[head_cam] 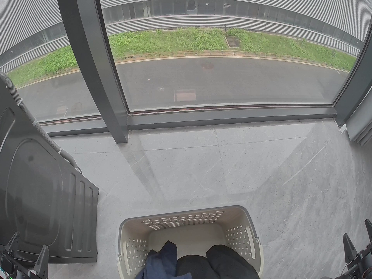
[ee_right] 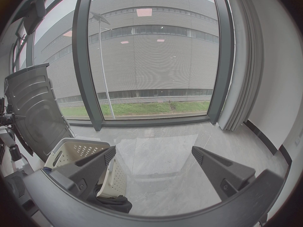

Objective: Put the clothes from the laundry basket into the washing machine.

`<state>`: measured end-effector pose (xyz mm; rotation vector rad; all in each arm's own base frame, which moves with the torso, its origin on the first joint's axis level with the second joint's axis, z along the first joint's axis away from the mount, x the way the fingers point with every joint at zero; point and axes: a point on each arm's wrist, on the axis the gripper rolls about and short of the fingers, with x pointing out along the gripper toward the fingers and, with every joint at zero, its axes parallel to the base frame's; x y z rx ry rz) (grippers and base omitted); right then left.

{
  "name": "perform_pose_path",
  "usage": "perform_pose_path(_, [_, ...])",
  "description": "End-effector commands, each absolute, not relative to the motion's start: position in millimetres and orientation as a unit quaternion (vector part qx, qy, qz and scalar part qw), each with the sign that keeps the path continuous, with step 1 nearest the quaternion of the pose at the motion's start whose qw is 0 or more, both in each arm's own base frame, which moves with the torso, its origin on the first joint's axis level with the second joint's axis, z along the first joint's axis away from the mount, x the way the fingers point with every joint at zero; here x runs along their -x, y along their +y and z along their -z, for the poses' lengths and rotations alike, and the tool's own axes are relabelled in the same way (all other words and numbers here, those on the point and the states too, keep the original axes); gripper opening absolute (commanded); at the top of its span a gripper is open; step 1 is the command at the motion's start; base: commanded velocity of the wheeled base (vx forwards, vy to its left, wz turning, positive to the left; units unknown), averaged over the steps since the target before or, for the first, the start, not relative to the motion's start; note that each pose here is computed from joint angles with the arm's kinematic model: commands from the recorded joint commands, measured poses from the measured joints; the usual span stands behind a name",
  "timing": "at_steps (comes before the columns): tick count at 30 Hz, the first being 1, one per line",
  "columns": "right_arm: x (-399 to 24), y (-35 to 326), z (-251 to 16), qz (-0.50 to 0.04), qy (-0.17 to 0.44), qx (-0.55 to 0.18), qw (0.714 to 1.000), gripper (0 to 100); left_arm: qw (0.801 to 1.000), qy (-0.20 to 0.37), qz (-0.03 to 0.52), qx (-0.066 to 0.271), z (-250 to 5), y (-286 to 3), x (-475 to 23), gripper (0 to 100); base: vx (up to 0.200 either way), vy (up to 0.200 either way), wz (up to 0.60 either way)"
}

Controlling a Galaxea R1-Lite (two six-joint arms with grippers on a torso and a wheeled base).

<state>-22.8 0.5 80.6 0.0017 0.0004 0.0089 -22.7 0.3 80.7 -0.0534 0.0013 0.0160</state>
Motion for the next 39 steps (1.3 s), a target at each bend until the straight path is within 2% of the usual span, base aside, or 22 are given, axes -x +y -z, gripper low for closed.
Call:
perform_pose_path(1, [22.8, 0.5, -75.3, -0.005, 0.001, -0.001, 1.0, 100, 1.0, 0.001, -0.008, 0.027, -75.8, 0.3, 22.7, 100, 0.0, 0.0, 0.0])
perform_pose_path(36, [22.8, 0.5, -75.3, -0.005, 0.001, -0.001, 1.0, 100, 1.0, 0.001, -0.008, 0.027, -75.8, 0.3, 22.7, 100, 0.0, 0.0, 0.0])
perform_pose_path(39, [22.9, 0.5, -75.6, -0.005, 0.001, -0.001, 1.0, 100, 1.0, 0.001, -0.008, 0.027, -75.8, 0.3, 22.7, 100, -0.2, 0.0, 0.0])
